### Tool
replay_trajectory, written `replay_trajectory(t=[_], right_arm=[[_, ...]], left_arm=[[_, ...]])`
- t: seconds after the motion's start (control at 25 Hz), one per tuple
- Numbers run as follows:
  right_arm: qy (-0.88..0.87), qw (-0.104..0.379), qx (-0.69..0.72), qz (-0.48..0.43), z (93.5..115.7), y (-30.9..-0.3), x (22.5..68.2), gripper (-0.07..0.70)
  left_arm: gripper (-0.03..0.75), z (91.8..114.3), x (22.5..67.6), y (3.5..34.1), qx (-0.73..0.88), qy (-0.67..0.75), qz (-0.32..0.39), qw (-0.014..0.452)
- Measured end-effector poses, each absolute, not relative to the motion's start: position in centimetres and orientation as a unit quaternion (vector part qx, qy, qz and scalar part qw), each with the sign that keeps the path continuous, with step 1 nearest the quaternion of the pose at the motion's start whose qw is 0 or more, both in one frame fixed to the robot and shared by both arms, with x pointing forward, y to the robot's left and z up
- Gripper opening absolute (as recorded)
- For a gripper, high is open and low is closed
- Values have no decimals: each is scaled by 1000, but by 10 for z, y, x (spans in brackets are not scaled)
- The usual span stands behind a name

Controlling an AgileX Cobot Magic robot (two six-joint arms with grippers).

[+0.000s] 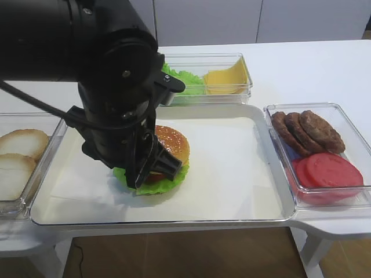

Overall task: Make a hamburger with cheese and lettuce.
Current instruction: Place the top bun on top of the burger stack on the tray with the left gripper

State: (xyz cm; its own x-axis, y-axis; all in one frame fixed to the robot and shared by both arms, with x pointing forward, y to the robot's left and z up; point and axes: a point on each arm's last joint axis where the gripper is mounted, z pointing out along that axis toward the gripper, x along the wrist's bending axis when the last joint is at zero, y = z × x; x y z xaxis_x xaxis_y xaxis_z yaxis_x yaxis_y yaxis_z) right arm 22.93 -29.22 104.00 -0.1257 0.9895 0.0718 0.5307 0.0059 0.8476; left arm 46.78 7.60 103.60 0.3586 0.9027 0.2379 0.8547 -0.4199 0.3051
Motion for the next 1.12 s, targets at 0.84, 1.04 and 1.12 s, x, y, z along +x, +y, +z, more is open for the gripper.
replay_trajectory(t=[0.84,1.04,1.12], right_arm=[[644,298,590,385,1040,-292,229,540],[644,298,590,385,1040,-292,229,540],[644,298,590,385,1040,-292,229,540]], left_arm=[[405,1039,467,84,820,533,208,32],[414,1052,461,90,832,519,190,48],[414,1061,460,98,828,525,188,58]])
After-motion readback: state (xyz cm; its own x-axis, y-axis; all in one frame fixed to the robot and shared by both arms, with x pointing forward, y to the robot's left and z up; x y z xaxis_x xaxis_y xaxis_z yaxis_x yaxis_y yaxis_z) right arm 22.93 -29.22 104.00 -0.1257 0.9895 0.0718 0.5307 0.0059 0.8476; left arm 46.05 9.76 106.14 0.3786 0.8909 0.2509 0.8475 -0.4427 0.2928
